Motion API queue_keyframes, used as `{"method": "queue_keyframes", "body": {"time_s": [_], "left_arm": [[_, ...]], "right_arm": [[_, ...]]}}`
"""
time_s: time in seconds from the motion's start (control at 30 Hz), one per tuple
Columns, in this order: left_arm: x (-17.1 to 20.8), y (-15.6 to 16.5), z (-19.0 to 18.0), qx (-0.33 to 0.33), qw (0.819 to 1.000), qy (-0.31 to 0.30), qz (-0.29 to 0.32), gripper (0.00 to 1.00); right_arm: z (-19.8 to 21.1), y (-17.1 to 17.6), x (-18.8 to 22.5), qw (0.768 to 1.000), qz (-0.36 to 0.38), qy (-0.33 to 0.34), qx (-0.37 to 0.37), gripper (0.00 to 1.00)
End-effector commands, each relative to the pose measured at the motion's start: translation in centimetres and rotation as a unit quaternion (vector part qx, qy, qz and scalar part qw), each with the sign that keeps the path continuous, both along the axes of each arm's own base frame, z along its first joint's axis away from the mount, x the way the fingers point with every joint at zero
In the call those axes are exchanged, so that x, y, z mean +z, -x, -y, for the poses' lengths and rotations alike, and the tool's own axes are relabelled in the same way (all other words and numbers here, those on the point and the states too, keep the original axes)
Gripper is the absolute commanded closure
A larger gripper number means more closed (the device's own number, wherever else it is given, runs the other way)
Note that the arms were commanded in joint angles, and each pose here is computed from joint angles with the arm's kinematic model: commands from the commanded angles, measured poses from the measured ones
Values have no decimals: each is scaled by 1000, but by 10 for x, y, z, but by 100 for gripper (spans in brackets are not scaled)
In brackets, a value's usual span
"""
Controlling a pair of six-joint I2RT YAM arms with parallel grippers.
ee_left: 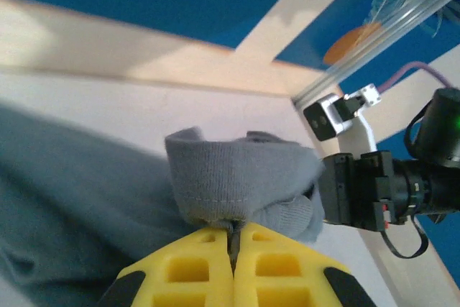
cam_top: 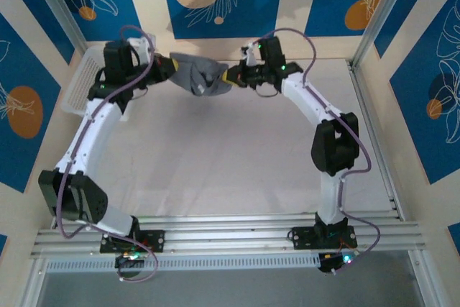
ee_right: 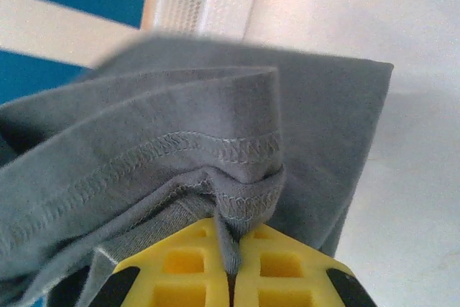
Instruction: Fold the inside-out t-shirt
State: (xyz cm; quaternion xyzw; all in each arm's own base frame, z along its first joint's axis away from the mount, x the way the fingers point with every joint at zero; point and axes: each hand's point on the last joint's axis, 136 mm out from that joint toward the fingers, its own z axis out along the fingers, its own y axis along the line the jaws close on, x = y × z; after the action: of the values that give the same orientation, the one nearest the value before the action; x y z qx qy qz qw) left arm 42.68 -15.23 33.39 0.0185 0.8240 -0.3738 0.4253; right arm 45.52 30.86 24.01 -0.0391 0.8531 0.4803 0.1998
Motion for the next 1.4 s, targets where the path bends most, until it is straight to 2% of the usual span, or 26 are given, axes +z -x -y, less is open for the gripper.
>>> {"method": "queue_keyframes", "body": {"time_s": [0.0,0.07,0.13,0.2,0.3,0.4,0.6,0.7,0.87,1.03,1.23,1.37], "left_arm": [[-99,27,0,-17,992,-20,-120,100],[-140,55,-11,-2,982,-46,-181,100],[-187,93,-20,7,963,-66,-260,100],[-219,125,-20,-4,950,-60,-307,100],[-240,159,-17,-11,942,-35,-334,100],[-240,169,-20,-9,945,-38,-324,100],[-212,145,-20,-10,966,-50,-252,100],[-201,120,-29,12,975,-81,-205,100],[-184,71,-49,61,973,-150,-167,100],[-196,38,-61,86,963,-190,-171,100],[-224,18,-44,48,964,-171,-200,100],[-239,5,-38,49,962,-152,-220,93]], "right_arm": [[-2,21,-39,1000,22,5,-8,100],[5,48,-85,999,-13,31,-8,100],[13,82,-128,996,-75,49,0,100],[18,111,-149,991,-118,62,14,100],[25,141,-156,989,-125,82,17,100],[32,153,-148,990,-102,92,9,100],[32,144,-112,995,-59,79,-7,100],[27,120,-101,996,-28,83,-24,99],[28,74,-109,990,-14,127,-59,98],[25,45,-130,985,-53,153,-63,98],[21,37,-156,982,-72,165,-52,95],[24,38,-172,979,-91,172,-55,87]]}}
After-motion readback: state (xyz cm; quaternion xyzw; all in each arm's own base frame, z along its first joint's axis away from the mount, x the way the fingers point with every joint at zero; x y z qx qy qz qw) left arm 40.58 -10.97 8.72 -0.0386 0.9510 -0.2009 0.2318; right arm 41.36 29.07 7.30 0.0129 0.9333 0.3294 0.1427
